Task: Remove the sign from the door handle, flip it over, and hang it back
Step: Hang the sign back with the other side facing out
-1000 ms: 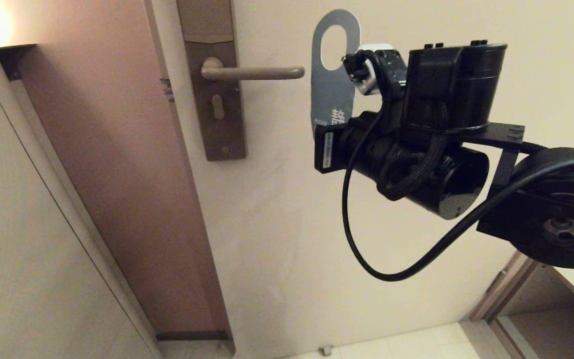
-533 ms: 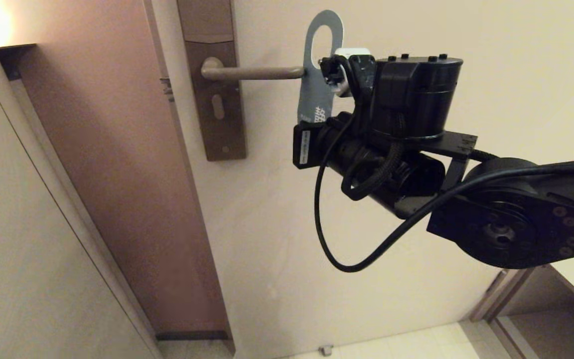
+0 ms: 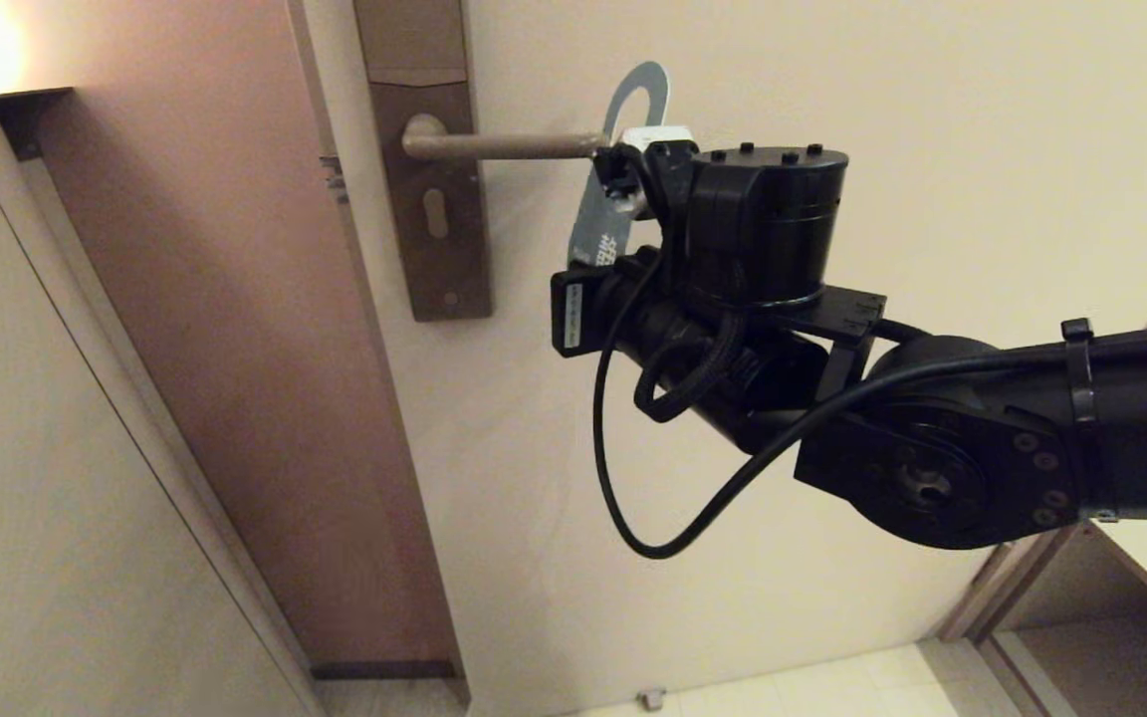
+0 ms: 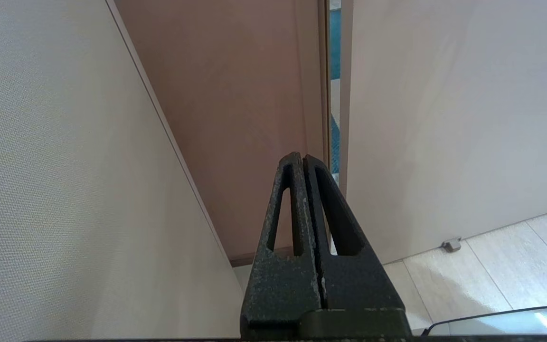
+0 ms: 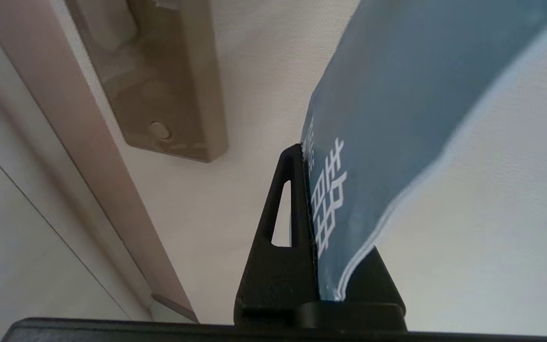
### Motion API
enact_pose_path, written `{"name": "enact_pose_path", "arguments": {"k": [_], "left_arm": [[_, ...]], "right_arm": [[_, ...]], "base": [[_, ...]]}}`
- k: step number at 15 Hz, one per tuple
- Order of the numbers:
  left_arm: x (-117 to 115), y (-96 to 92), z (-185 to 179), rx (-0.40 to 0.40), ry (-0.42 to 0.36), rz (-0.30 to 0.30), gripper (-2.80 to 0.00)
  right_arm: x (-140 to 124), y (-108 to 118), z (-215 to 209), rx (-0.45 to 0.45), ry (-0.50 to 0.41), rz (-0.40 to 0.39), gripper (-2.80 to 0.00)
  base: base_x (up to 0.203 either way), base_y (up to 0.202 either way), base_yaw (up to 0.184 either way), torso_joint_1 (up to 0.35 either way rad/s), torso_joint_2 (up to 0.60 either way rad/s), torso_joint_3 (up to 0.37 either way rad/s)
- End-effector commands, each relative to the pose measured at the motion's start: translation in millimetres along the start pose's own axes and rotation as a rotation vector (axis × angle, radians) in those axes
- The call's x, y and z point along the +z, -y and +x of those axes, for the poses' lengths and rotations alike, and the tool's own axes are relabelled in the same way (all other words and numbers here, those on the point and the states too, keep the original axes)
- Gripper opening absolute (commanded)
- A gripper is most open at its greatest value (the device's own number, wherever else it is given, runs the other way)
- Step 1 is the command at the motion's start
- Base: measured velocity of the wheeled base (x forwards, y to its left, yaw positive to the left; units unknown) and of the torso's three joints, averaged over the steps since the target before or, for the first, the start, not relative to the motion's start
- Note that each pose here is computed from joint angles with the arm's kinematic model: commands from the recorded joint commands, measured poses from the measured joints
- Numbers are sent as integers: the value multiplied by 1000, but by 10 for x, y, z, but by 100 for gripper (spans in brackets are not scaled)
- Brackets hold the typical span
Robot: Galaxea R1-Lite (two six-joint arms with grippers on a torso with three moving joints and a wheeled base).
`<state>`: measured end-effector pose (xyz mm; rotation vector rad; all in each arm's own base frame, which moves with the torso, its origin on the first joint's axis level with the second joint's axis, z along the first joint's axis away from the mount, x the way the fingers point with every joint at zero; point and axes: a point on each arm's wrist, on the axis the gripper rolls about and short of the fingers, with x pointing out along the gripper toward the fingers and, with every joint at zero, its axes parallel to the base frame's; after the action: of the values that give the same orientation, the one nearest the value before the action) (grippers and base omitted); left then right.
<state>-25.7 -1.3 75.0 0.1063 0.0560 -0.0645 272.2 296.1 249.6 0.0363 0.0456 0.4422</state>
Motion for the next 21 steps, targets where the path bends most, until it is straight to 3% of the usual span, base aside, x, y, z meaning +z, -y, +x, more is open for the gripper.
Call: {"name": "enact_pose_path", "arguments": {"k": [1, 10, 14, 21], "left_arm": [[0, 0, 1, 0, -2, 1, -280], [-3, 0, 2, 0, -3, 1, -280], [-3, 0, 2, -1, -3, 1, -280], [-4, 0, 2, 0, -4, 1, -280]], "right_arm": [[-24, -47, 30, 6, 0, -1, -280], [-83, -152, 27, 21, -16, -10, -280], [-55, -221, -10, -47, -53, -35, -280], [-143, -595, -55, -194, -59, -108, -280]], "base": [[0, 0, 0, 0, 0, 0], [0, 0, 0, 0, 0, 0], [0, 0, 0, 0, 0, 0], [0, 0, 0, 0, 0, 0]]}}
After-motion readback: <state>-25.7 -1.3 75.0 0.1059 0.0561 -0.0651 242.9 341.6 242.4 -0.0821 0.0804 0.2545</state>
